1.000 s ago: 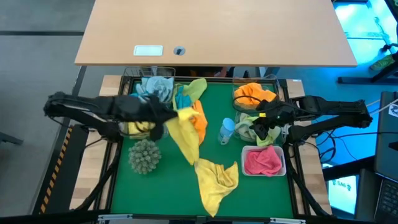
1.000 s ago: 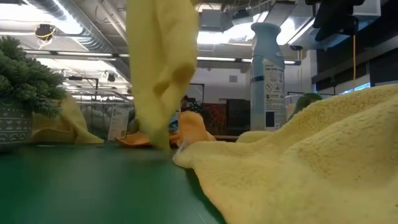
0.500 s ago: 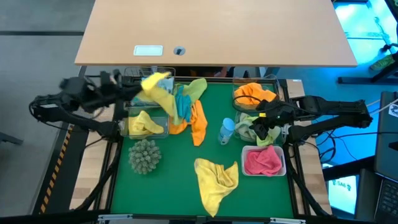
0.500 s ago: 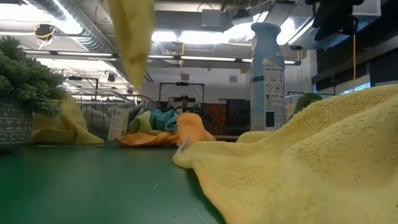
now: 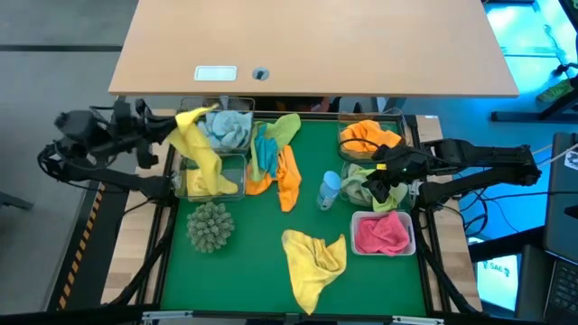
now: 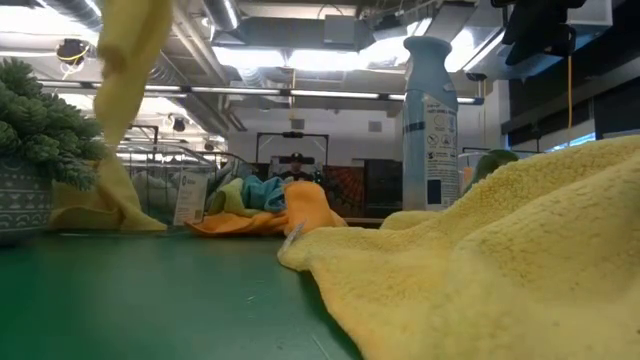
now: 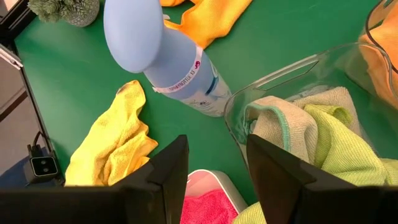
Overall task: Sort microfiber towel by color & place in baskets
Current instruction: Put the yellow microfiber towel into the bottom left transparent bin
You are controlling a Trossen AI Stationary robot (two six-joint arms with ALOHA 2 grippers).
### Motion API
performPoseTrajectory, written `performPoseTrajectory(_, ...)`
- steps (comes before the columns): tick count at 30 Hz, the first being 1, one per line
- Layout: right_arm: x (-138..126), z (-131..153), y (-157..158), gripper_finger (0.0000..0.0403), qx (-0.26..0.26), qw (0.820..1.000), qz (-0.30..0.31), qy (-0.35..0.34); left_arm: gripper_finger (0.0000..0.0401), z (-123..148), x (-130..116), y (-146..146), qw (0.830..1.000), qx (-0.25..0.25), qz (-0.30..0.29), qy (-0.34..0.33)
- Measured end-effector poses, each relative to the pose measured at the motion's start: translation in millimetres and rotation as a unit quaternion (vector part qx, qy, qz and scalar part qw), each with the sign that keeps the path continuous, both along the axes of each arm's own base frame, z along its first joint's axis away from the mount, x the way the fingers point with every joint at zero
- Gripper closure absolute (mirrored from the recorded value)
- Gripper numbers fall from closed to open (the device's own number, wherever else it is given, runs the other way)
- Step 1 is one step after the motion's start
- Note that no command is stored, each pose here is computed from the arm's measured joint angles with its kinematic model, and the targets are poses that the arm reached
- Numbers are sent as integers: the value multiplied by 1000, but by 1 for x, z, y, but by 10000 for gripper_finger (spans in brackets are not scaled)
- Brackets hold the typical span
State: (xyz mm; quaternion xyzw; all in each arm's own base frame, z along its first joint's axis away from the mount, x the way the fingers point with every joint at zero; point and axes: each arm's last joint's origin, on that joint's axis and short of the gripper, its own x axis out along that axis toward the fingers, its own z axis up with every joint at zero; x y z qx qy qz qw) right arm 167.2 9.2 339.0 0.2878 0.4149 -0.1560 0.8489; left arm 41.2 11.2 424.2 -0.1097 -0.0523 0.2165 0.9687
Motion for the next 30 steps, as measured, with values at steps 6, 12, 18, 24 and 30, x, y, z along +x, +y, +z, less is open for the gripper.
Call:
performPoseTrajectory(6, 0, 0, 0, 240, 0, 1000, 0, 0, 401, -26, 6, 2, 990, -53, 49, 118)
performPoseTrajectory(12, 1, 1, 0, 240, 0, 1000, 0, -5, 401, -47, 20, 0, 968, -106, 69, 217)
performPoseTrajectory(18, 1, 1, 0, 240, 0, 1000, 0, -4, 401, -61, 46, -4, 940, -141, 59, 304)
performPoseTrajectory(24, 1, 0, 0, 240, 3, 1000, 2, -4, 401, -74, 79, -9, 911, -145, 47, 383)
performPoseTrajectory(30, 1, 1, 7, 240, 14, 1000, 26, -11, 401, -97, 108, -12, 856, -135, 51, 496)
